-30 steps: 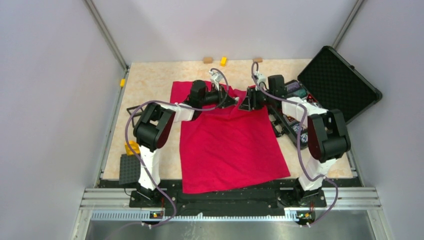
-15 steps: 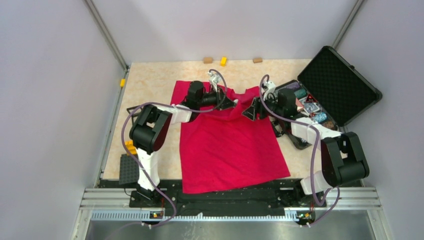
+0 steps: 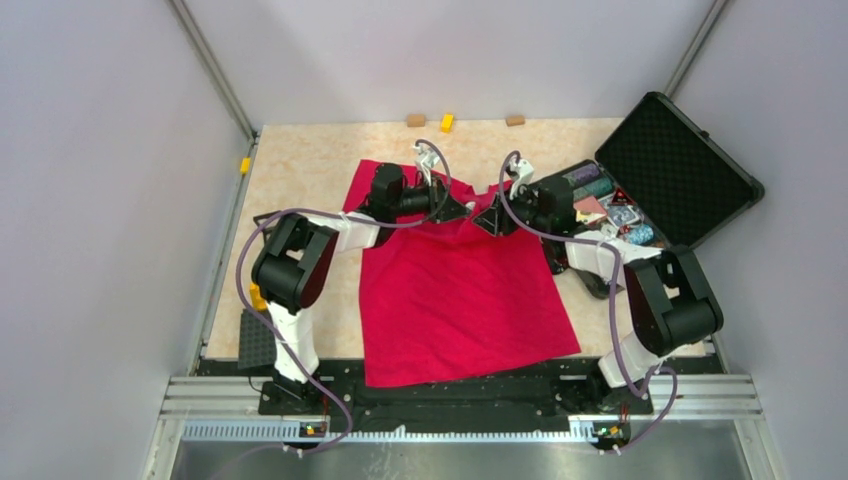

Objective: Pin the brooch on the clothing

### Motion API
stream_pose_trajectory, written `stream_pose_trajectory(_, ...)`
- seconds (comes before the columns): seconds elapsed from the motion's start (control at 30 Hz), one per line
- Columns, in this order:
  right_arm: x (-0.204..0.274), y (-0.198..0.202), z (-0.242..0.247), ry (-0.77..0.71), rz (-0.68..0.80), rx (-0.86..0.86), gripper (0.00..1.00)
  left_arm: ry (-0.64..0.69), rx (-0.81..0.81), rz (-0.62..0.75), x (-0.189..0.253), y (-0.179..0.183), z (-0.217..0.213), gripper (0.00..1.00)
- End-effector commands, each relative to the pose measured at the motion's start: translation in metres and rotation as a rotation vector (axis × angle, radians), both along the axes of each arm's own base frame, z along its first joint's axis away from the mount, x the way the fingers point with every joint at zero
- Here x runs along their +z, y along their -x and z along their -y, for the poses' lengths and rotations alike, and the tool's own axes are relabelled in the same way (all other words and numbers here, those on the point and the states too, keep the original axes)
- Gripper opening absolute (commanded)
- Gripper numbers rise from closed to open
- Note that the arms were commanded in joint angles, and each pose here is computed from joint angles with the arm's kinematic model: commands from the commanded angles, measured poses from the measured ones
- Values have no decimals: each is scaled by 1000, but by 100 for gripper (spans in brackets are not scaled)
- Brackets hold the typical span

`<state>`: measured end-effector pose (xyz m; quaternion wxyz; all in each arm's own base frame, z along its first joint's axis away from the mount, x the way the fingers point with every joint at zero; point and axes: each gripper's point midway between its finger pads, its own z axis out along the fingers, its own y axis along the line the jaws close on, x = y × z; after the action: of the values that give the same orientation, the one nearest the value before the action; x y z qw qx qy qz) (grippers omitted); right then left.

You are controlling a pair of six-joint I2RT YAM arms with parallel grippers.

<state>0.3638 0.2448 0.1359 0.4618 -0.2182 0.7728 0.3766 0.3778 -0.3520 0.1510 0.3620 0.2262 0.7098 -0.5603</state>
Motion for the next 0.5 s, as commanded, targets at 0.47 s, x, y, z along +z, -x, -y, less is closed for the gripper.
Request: stream_pose_trajectory(0.47, -15, -3, -10, -2, -116, 14, 0, 97, -15, 147, 52, 9, -4, 0)
